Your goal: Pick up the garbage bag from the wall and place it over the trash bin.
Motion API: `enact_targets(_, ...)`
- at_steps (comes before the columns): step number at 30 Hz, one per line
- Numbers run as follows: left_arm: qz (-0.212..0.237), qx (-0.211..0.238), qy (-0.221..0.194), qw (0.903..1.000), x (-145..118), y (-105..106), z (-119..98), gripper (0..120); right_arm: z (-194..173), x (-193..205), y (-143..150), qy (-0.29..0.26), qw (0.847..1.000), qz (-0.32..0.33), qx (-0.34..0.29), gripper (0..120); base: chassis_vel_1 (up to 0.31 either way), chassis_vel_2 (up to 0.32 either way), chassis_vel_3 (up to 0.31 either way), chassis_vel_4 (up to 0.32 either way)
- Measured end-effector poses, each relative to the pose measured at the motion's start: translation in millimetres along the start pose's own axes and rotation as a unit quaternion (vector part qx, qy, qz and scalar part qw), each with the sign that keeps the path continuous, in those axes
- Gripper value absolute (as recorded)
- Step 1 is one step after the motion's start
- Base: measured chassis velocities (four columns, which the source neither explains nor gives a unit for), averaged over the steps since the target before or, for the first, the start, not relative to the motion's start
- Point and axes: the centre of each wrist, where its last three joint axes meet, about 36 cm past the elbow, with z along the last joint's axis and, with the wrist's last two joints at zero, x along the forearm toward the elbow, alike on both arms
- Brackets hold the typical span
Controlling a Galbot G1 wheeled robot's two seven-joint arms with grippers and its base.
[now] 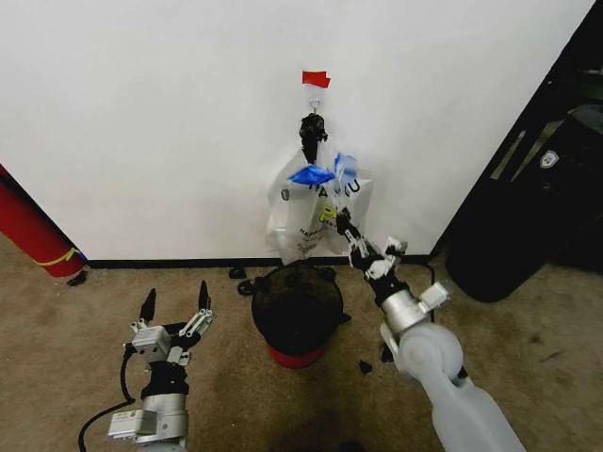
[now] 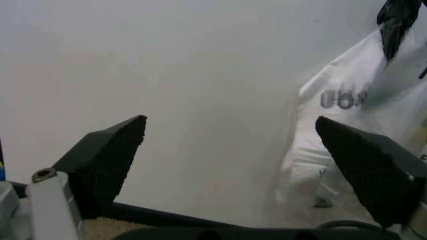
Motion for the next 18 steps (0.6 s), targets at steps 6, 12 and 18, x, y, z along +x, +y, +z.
enact_targets(6,0.008,0.005,0.001,1.0,-3.9,-2.0,3.6,100,14.8,42.9,5.1,0.007,0.999,0.017,0.05,0,0.0,0.0,0.0,0.0)
enact_targets(12,0.015,0.01,0.0,0.9998,-7.4,-3.3,5.0,100,28.2,71.0,15.9,0.01,0.997,0.032,0.074,0,0.0,0.0,0.0,0.0)
enact_targets(18,0.024,0.016,-0.002,0.9996,-10.3,-6.2,5.0,100,43.9,100.7,23.2,0.017,0.993,0.048,0.104,0,0.0,0.0,0.0,0.0)
